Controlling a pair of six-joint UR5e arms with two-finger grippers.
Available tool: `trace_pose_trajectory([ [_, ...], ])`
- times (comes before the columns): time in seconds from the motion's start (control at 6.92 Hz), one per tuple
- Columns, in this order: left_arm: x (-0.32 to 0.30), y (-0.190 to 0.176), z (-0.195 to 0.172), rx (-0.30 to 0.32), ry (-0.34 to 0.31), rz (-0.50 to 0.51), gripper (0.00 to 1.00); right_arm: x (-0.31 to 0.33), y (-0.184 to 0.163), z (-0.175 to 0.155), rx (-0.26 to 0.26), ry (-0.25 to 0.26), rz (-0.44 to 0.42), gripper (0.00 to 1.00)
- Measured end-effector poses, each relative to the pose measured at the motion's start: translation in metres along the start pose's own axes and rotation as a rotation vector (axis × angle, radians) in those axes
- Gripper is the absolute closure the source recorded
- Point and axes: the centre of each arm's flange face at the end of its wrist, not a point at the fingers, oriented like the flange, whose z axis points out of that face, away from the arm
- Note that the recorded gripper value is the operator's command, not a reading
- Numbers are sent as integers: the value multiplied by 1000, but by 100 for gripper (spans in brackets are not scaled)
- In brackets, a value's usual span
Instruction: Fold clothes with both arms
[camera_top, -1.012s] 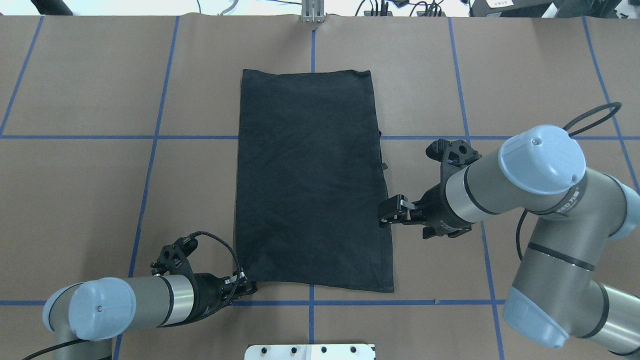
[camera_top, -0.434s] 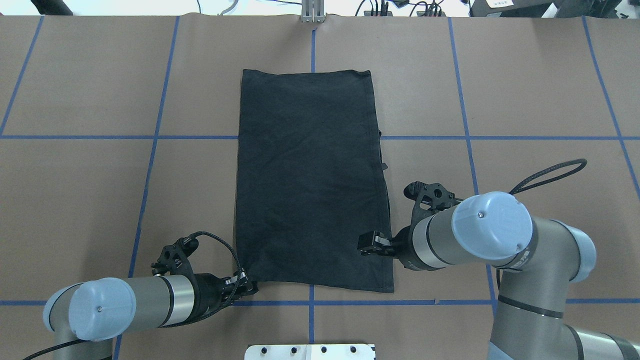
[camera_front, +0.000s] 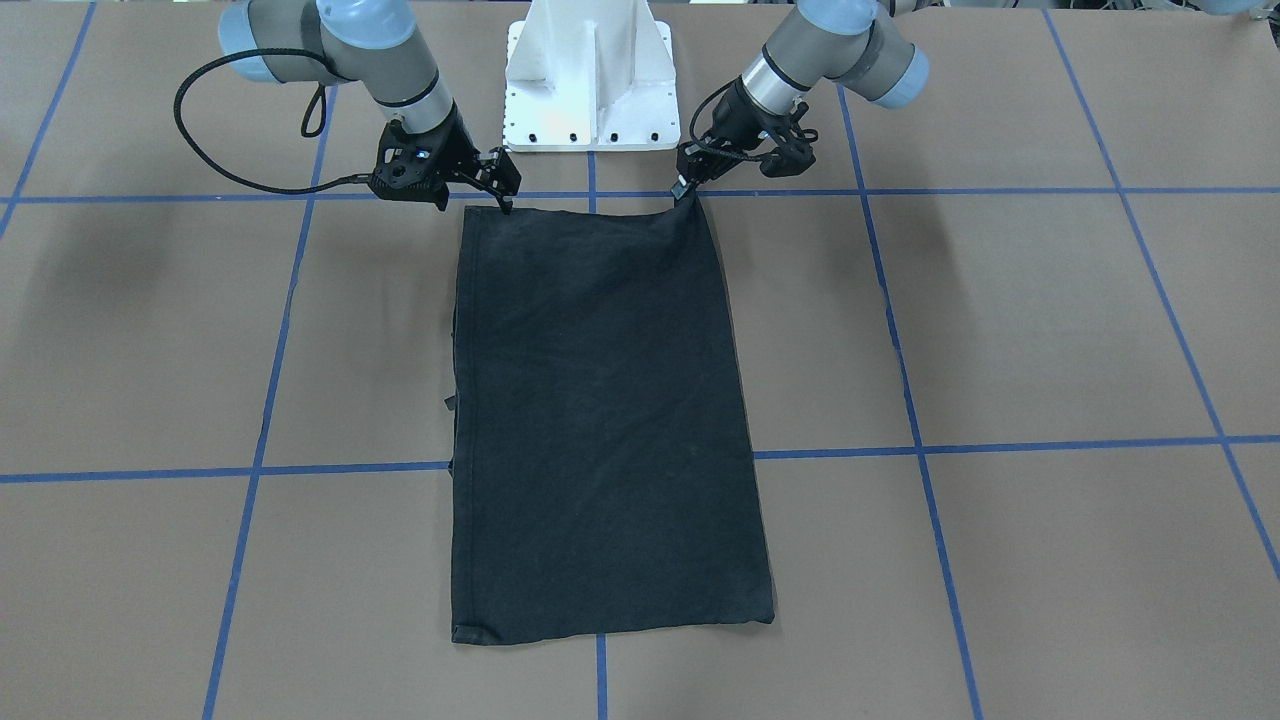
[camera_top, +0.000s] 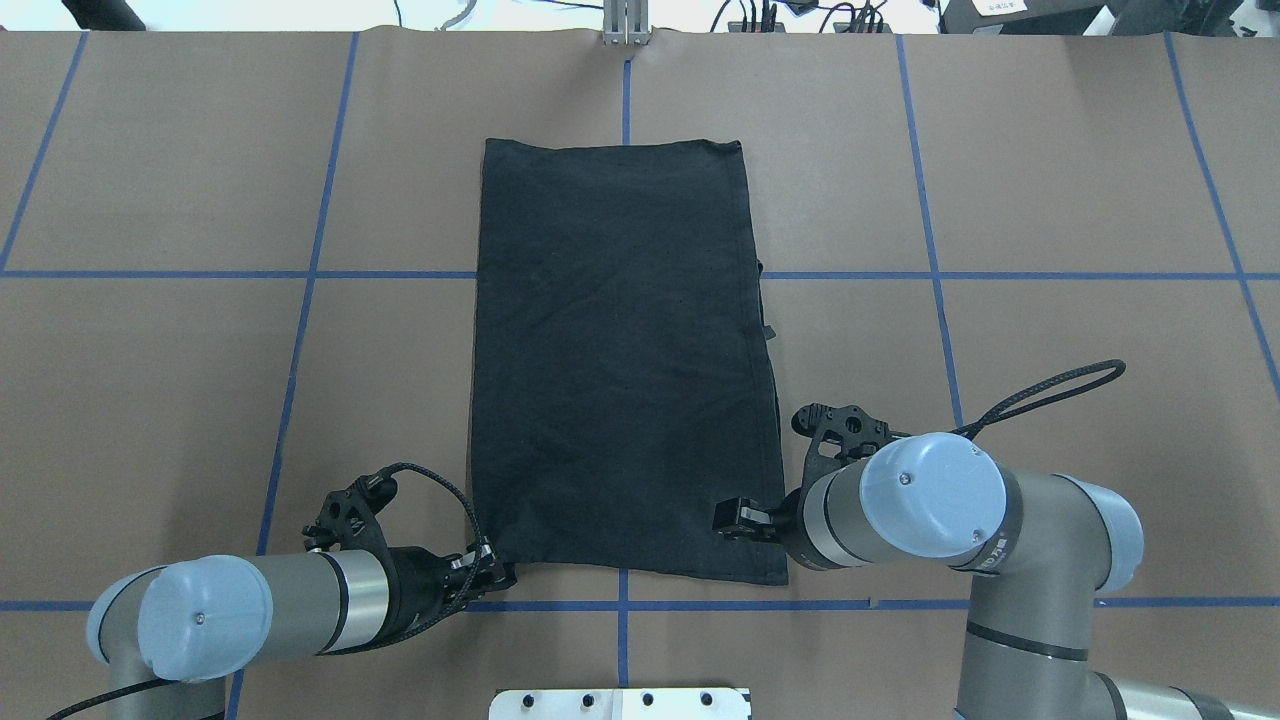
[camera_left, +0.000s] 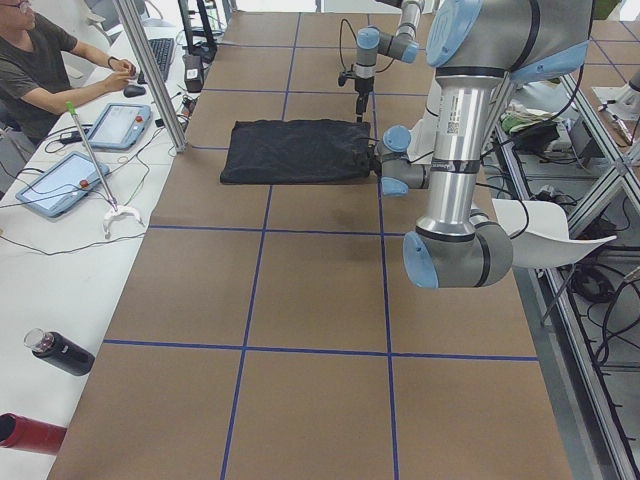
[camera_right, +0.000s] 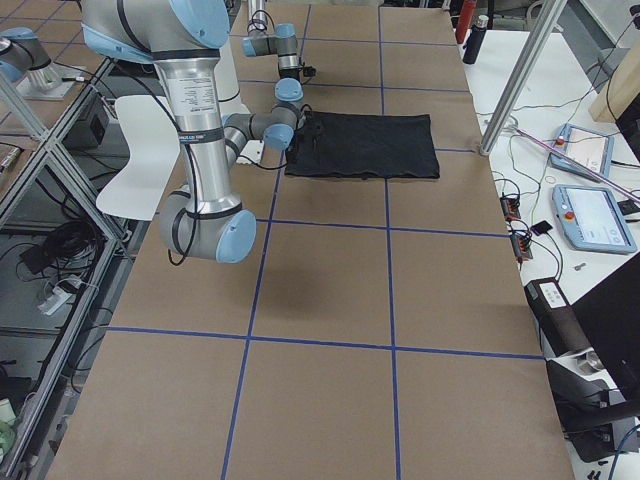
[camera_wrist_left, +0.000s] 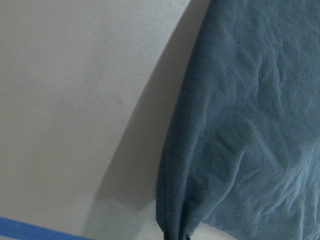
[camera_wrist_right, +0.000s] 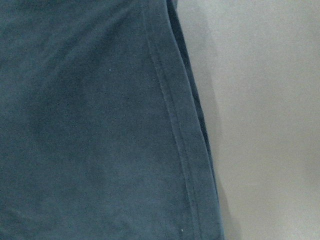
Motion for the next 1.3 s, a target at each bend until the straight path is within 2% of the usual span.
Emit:
trace_pose_trajectory([
  [1.3,0,1,0,-1,0,0,100,-19,0,31,-13,37,-1,0],
])
